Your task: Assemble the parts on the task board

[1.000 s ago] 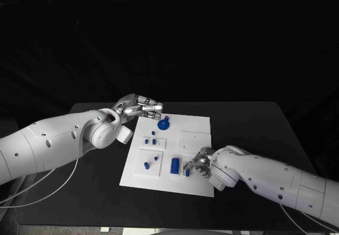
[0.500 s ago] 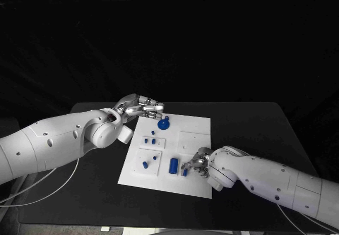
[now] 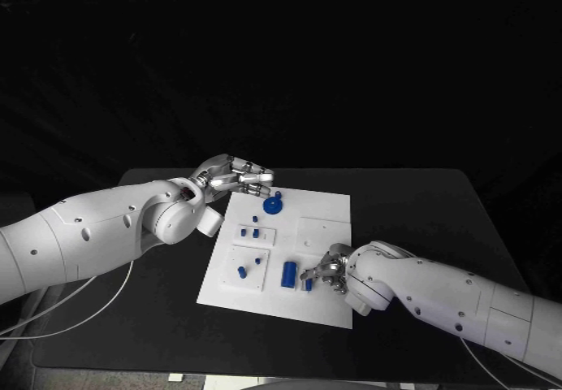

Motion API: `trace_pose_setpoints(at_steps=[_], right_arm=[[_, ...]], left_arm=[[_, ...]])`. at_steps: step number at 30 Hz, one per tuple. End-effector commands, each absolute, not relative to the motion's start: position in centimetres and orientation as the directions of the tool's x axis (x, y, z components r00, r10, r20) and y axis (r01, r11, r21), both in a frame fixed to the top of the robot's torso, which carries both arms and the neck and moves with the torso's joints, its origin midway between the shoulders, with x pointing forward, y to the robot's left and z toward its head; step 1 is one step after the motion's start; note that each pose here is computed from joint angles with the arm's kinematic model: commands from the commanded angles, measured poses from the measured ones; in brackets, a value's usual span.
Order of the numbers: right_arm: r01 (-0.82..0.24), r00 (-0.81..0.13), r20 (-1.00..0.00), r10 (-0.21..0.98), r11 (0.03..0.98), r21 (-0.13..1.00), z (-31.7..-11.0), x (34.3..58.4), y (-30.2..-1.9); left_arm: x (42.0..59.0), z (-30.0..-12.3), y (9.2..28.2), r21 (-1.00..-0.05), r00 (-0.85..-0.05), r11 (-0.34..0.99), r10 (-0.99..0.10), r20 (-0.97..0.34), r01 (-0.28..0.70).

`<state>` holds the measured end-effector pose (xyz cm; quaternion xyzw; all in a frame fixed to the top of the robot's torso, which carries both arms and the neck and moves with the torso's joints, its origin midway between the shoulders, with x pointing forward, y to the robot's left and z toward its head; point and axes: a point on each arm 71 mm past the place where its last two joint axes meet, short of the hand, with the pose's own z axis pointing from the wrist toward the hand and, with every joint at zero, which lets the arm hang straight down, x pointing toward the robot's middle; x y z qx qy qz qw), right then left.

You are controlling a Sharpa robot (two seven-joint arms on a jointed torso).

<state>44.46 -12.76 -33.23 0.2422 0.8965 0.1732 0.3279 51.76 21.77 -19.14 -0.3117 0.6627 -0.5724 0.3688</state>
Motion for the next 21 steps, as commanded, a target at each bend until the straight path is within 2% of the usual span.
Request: trace_pose_setpoints(at_steps=[1, 21], right_arm=[[0.292, -0.699, -0.496, 0.515, 0.839, 0.459, -33.58, 44.06, -12.37], [0.277, -0.715, -0.49, 0.499, 0.845, 0.458, -33.62, 43.8, -12.33]], left_arm=[[51.69, -19.06, 21.49, -0.99, -0.548, 0.143, -0.827, -0.127, 0.014], [51.74, -19.08, 21.45, -0.99, -0.548, 0.143, -0.826, -0.127, 0.014]])
